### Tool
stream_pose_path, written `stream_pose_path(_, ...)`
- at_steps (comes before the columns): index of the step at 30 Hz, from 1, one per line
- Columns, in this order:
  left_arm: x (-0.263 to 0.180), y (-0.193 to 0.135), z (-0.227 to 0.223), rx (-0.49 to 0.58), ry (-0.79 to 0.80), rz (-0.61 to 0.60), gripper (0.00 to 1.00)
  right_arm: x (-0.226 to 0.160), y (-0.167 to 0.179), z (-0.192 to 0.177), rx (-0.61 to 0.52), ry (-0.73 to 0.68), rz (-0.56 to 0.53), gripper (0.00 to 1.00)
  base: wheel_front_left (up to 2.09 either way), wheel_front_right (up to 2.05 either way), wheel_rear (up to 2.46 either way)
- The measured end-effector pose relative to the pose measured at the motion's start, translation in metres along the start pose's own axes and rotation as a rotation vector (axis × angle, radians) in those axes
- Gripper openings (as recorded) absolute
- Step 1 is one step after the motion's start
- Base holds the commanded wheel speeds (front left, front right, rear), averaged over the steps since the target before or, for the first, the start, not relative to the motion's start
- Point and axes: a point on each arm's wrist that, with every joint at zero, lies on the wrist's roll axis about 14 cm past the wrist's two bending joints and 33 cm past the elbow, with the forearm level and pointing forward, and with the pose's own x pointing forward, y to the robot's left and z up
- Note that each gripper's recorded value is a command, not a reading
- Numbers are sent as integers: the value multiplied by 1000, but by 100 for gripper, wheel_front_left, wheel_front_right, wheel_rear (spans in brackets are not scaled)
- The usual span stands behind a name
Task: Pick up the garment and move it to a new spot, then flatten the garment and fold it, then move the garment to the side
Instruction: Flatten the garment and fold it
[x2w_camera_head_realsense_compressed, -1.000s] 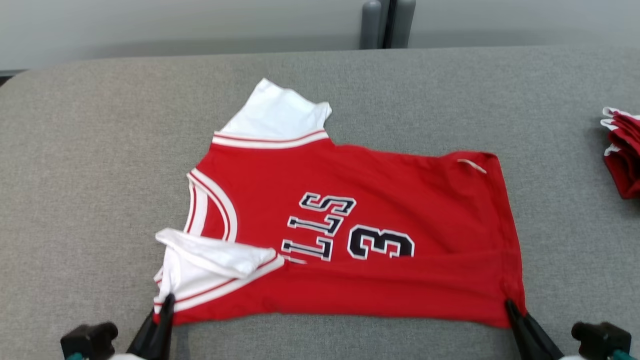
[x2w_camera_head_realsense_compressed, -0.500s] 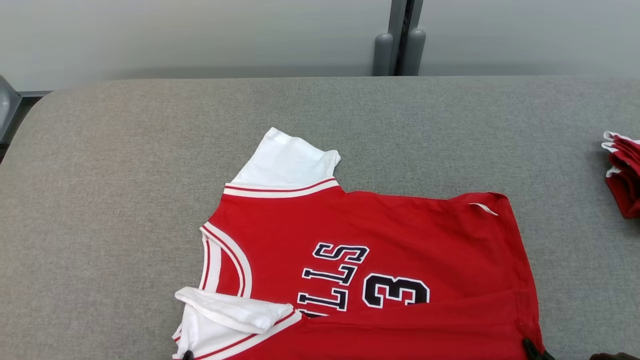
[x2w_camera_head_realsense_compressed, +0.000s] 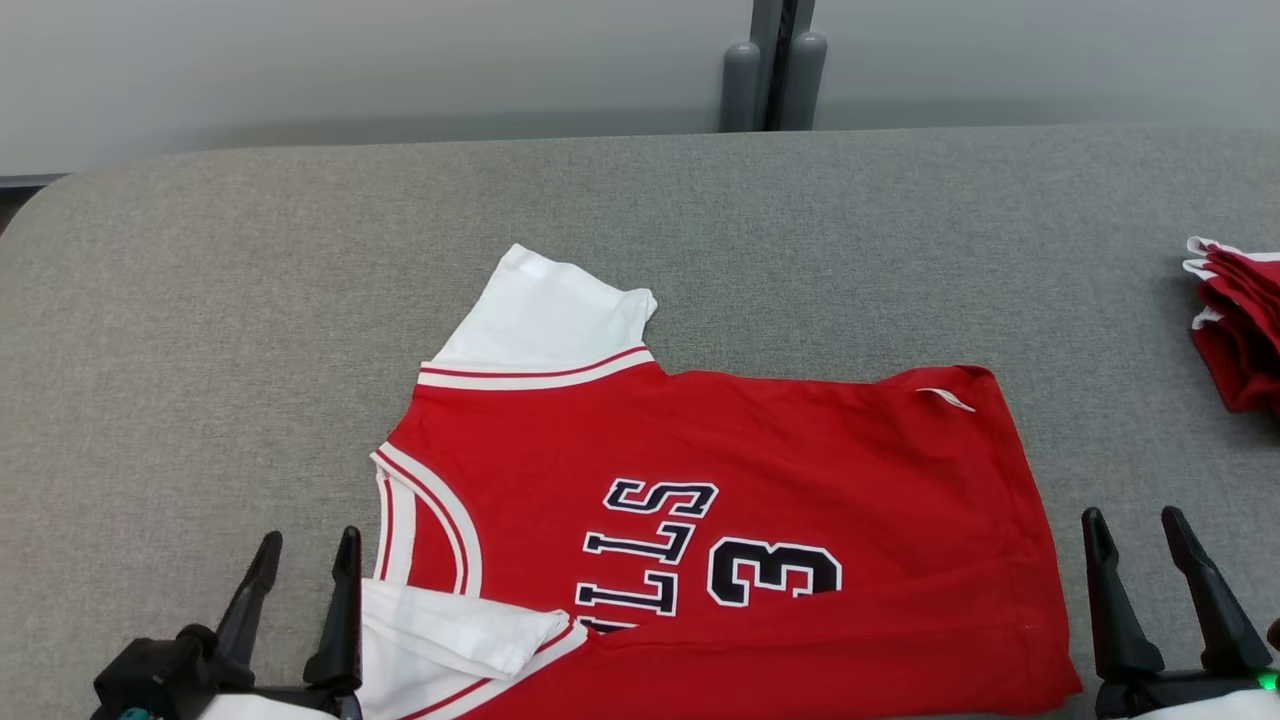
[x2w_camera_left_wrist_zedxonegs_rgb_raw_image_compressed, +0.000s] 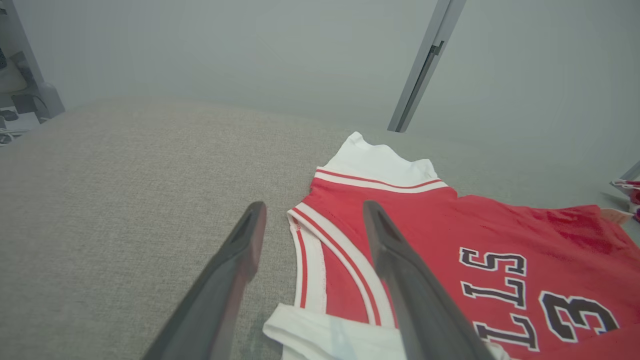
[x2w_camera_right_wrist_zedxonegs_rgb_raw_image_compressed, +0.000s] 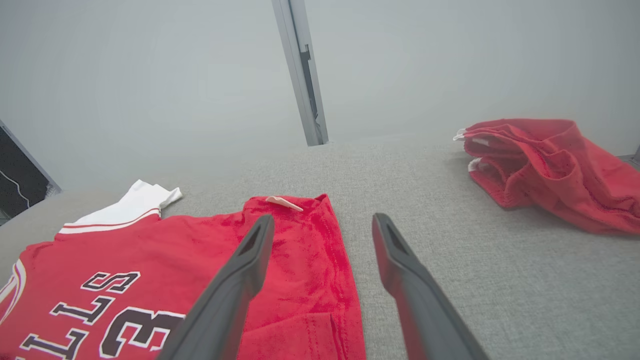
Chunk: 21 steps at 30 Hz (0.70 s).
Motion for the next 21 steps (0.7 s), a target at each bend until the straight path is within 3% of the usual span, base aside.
stream_pose_path(13, 34, -5, 10, 51, -25, -60, 100, 27, 14, 15, -1, -61, 27, 100, 0, 0, 0)
stream_pose_path(21, 102, -43, 40, 110, -88, -217, 100, 59, 16, 10, -10, -67, 46, 100, 0, 0, 0)
